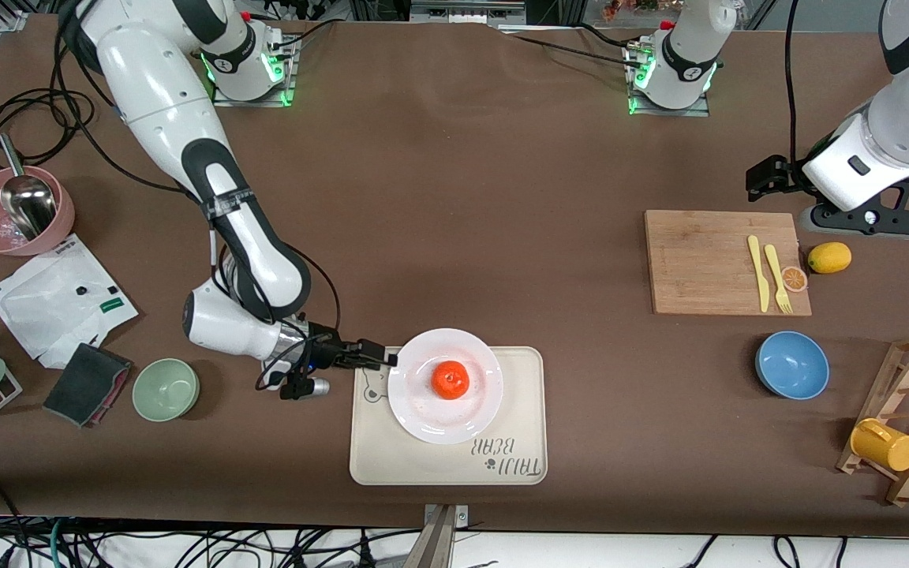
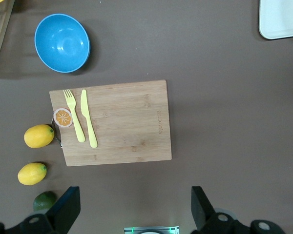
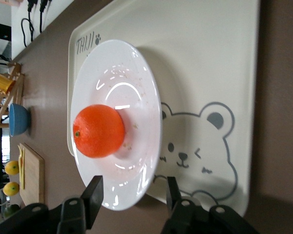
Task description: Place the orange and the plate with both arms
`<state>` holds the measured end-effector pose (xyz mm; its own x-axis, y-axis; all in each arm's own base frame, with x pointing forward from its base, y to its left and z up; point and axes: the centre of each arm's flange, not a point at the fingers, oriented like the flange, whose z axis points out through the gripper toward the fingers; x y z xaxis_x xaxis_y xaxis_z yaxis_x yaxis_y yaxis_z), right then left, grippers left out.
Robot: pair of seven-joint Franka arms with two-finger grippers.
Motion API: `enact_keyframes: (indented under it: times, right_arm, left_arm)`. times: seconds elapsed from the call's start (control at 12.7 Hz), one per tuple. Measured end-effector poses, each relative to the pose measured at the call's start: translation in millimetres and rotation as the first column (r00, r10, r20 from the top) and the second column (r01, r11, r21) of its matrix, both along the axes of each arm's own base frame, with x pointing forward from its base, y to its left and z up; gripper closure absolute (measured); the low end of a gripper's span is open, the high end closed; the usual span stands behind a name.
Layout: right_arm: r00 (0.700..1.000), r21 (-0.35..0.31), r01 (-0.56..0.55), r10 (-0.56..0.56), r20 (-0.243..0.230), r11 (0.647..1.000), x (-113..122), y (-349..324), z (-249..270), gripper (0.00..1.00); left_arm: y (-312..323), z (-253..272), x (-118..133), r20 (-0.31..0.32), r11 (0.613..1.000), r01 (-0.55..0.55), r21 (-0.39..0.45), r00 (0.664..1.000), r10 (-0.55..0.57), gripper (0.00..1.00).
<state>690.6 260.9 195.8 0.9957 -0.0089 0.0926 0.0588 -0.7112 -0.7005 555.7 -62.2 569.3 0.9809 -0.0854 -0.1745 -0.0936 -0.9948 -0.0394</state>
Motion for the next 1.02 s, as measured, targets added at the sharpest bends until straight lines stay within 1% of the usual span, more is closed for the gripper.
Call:
enact_keyframes:
  times: [0.24,0.32,0.39,0.55,0.63,0.71,0.79,0.87,0.95,1.02]
  right_arm:
    - [0.997,-0.126,-0.078,0.079,0.009,0.989,-22,-33,31,0.4]
    - [0.994,-0.167,-0.105,0.107,0.001,0.98,-32,-48,45,0.4]
    - [0.991,-0.204,-0.133,0.133,-0.014,0.97,-43,-66,62,0.4]
    - [0.982,-0.277,-0.19,0.176,-0.073,0.942,-64,-102,105,0.38]
    - [0.976,-0.324,-0.213,0.189,-0.106,0.922,-72,-119,133,0.36]
    - [0.972,-0.367,-0.229,0.195,-0.129,0.902,-80,-132,161,0.3]
    - [0.97,-0.404,-0.239,0.196,-0.145,0.883,-89,-141,189,0.29]
    - [0.968,-0.44,-0.246,0.199,-0.15,0.864,-97,-147,216,0.22]
    - [0.969,-0.479,-0.247,0.199,-0.149,0.842,-106,-152,241,0.21]
    - [0.968,-0.516,-0.249,0.199,-0.151,0.82,-115,-156,264,0.12]
  left_arm:
    - [1,0,0,0.0,1.0,-0.001,0.0,1.0,0.001,0.0]
    - [1,0,0,0.0,1.0,-0.001,0.0,1.0,0.001,0.0]
    - [1,0,0,0.0,1.0,-0.001,0.0,1.0,0.001,0.0]
    - [1,0,0,0.0,1.0,-0.002,0.0,1.0,0.002,0.0]
    - [1,1,0,0.0,1.0,-0.002,0.0,1.0,0.002,0.0]
    - [1,1,0,0.0,1.0,-0.003,0.0,1.0,0.003,0.0]
    - [1,1,0,0.0,1.0,-0.002,0.0,1.0,0.002,0.0]
    - [1,1,0,0.0,1.0,-0.002,0.0,1.0,0.002,0.0]
    - [1,1,0,0.0,1.0,-0.003,0.0,1.0,0.003,0.0]
    - [1,1,0,0.0,1.0,-0.003,0.0,1.0,0.003,0.0]
